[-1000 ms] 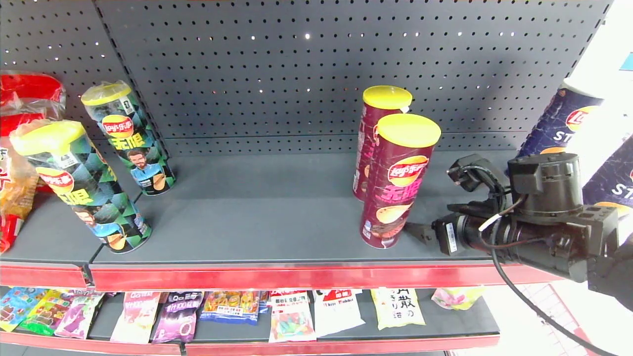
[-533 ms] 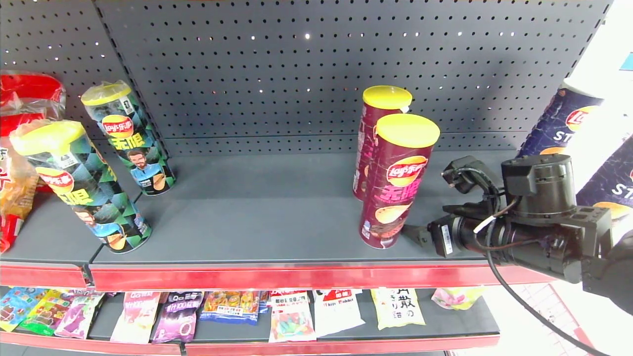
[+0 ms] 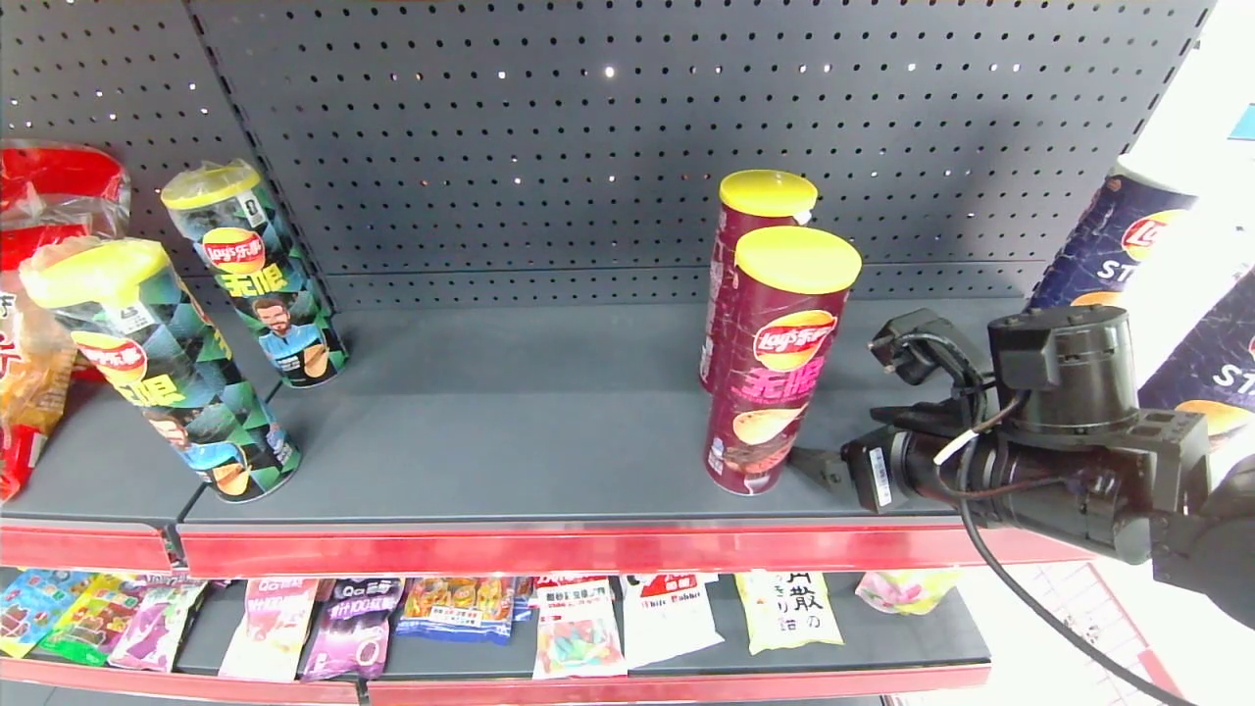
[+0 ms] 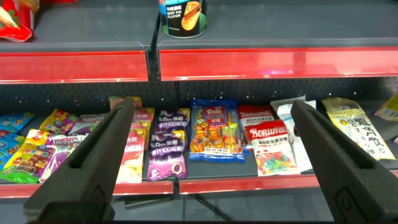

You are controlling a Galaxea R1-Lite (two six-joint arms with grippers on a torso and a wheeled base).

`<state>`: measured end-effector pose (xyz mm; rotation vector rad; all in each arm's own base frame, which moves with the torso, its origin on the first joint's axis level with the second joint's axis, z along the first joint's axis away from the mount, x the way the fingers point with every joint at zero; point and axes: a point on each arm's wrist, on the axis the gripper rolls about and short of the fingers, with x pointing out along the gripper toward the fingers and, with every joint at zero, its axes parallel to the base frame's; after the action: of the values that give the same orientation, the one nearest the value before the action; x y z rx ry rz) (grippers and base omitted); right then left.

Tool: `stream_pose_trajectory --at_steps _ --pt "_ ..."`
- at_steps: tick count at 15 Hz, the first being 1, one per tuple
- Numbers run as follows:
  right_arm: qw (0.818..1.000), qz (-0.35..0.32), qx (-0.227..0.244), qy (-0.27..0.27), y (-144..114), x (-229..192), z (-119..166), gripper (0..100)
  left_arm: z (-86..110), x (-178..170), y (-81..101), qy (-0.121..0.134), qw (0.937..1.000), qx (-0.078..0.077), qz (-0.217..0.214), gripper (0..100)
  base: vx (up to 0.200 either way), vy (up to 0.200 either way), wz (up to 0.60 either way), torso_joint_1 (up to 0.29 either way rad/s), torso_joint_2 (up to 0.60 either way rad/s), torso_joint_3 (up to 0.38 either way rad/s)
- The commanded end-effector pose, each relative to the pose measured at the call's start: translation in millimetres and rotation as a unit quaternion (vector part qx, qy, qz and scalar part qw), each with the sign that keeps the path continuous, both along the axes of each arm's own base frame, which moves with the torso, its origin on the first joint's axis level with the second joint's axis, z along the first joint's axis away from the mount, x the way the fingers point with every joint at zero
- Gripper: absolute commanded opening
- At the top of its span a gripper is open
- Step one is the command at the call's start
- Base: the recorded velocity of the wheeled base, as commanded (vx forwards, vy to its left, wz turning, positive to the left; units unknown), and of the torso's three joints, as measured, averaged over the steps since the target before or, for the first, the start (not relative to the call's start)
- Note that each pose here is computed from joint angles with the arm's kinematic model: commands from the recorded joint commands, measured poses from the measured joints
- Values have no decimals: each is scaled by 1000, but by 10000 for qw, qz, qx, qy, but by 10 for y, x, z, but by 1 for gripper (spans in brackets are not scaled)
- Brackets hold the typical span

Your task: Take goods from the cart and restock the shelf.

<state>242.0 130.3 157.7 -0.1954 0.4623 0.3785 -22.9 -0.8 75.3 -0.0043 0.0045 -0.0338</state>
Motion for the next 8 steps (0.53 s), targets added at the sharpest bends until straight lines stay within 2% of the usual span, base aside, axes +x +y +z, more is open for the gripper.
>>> stream_pose_trajectory --at_steps 1,8 --pt "10000 46 8 -18 30 0 8 100 0 0 0 1 10000 -2 0 100 0 0 0 0 0 0" --pt "9999 107 4 -11 63 -10 4 100 0 0 0 1 10000 -2 0 100 0 0 0 0 0 0"
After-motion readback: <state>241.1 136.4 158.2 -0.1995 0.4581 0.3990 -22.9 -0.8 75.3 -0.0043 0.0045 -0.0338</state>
